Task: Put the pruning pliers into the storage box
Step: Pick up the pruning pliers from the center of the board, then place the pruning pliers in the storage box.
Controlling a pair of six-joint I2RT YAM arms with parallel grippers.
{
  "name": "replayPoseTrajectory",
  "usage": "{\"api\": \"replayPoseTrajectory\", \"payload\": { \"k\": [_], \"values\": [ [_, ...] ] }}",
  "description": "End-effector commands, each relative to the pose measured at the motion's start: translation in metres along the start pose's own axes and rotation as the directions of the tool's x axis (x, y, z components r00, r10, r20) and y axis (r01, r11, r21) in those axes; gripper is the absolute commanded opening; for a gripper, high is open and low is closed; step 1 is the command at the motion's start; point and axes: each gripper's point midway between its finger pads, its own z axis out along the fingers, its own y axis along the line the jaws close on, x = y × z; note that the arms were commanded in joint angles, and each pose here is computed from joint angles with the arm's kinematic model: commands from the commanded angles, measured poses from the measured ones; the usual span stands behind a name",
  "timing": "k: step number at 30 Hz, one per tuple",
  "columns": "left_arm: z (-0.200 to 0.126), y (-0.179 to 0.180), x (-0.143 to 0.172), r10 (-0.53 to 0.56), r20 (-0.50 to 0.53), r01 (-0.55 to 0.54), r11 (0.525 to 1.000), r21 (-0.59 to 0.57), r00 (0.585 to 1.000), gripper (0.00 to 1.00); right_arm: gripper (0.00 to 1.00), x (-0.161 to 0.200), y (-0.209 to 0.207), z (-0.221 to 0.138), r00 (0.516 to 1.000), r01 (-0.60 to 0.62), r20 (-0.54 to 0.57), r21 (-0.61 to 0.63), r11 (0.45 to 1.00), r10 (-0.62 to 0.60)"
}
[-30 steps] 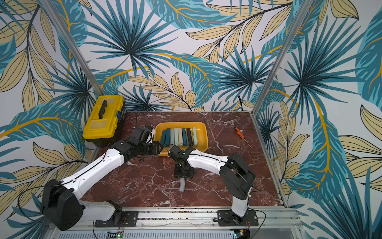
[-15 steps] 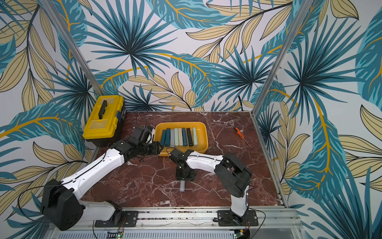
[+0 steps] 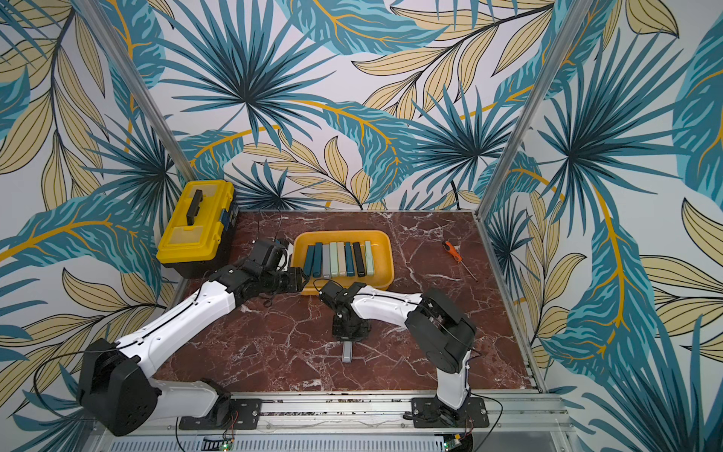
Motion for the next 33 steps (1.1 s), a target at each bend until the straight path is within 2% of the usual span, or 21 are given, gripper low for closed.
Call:
{"api": "replayPoseTrajectory", "payload": {
  "k": [1, 11, 16, 20, 26, 33],
  "values": [
    [-0.002, 0.001, -0.001, -0.009, 0.007, 0.009, 1.0, 0.001, 1.0, 0.53, 0.16, -0.004, 0.0, -0.023, 0.998, 0.048, 0.036, 0.019, 0.999, -0.048],
    [-0.004, 0.001, -0.003, -0.007, 0.013, 0.007, 1.0, -0.002, 1.0, 0.53, 0.16, -0.041, -0.008, -0.099, 0.979, 0.129, 0.153, 0.034, 0.991, -0.133],
    [-0.005, 0.002, -0.004, -0.009, 0.02, 0.01, 1.0, -0.005, 1.0, 0.53, 0.16, -0.087, -0.025, -0.142, 0.955, 0.165, 0.24, 0.064, 0.984, -0.176],
    [-0.004, 0.0, -0.005, -0.011, 0.016, 0.011, 1.0, -0.002, 1.0, 0.53, 0.16, -0.124, -0.035, -0.157, 0.93, 0.204, 0.291, 0.102, 0.974, -0.225],
    [-0.002, -0.001, -0.01, -0.008, 0.013, 0.008, 1.0, -0.008, 1.0, 0.53, 0.17, -0.187, -0.04, -0.159, 0.909, 0.199, 0.36, 0.075, 0.977, -0.212],
    [0.001, -0.003, -0.012, -0.006, 0.001, 0.006, 1.0, -0.011, 1.0, 0.53, 0.17, -0.242, -0.053, -0.13, 0.916, 0.186, 0.348, 0.073, 0.98, -0.199]
  ]
}}
